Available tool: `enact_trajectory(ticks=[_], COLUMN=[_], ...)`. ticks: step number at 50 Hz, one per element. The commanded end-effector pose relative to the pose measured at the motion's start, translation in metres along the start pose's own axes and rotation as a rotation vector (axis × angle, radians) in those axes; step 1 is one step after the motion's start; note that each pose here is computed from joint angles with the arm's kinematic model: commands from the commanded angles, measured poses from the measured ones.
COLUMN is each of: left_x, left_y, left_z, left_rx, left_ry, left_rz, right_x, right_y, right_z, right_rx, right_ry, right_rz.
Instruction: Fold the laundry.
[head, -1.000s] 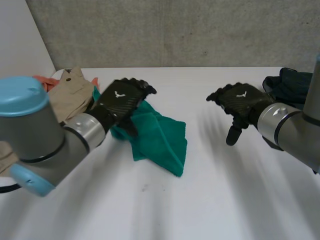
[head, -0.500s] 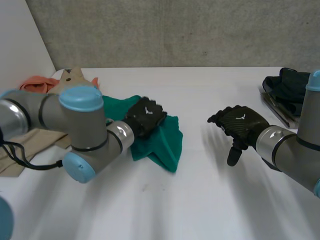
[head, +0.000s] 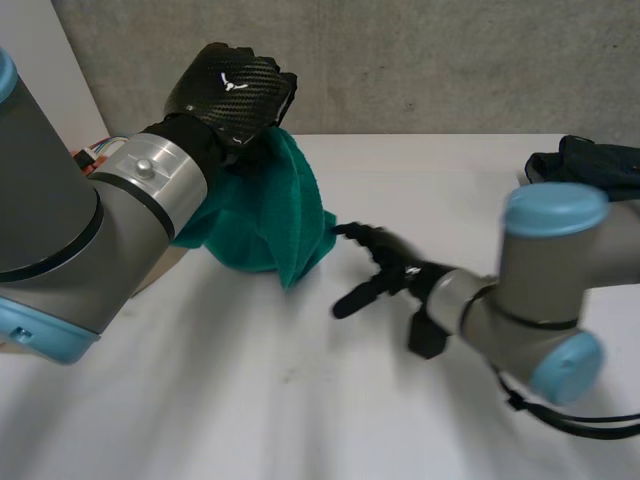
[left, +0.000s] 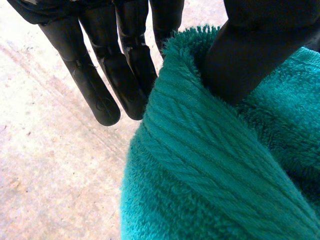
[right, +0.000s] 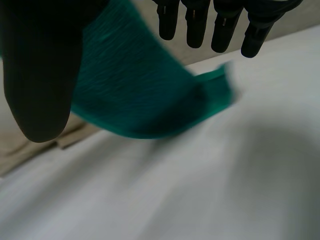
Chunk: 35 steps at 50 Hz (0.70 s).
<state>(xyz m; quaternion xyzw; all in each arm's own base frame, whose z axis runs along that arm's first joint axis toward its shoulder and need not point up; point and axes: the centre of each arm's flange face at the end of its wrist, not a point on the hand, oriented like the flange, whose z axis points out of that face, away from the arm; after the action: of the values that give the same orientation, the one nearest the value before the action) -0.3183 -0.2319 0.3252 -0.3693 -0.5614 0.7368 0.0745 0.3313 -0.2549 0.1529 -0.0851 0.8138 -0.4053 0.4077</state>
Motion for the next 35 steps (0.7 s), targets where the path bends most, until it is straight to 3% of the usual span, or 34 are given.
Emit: enact_trajectory(ticks=[1, 11, 15, 20, 26, 31, 35], left_x=[0.01, 0.004, -0.005, -0.017, -0.017, -0.005, 0.008], left_y=[-0.003, -0.031, -0.041, -0.051, -0.019, 0.029, 0.079], left_z=[-0.005, -0.018, -0.027, -0.041, -0.047, -0.042, -0.031], left_rx=[-0.012, 0.05, 0.072, 0.093, -0.001, -0.145, -0.285], left_ry=[0.005, -0.036, -0.076, -0.114, -0.11, -0.082, -0.049], left_rz=[-0.009, -0.038, -0.045, -0.055, -0.094, -0.125, -0.149], right_x=[-0.02, -0.021, -0.029, -0.05, -0.065, -0.081, -0.069], right_y=[0.031, 0.018, -0.006, -0.098, -0.12, -0.132, -0.116], right_z=[0.035, 0.047, 0.028, -0.032, -0.053, -0.076, -0.058], right_rx=[-0.007, 0.108, 0.173, 0.414, 0.425, 0.419, 0.331], right_ry=[-0.089, -0.01, 0.013, 0.11, 0.206, 0.218, 0.21], right_rz=[0.051, 0.003, -0.201, -0.658, -0.986, -1.036, -1.056])
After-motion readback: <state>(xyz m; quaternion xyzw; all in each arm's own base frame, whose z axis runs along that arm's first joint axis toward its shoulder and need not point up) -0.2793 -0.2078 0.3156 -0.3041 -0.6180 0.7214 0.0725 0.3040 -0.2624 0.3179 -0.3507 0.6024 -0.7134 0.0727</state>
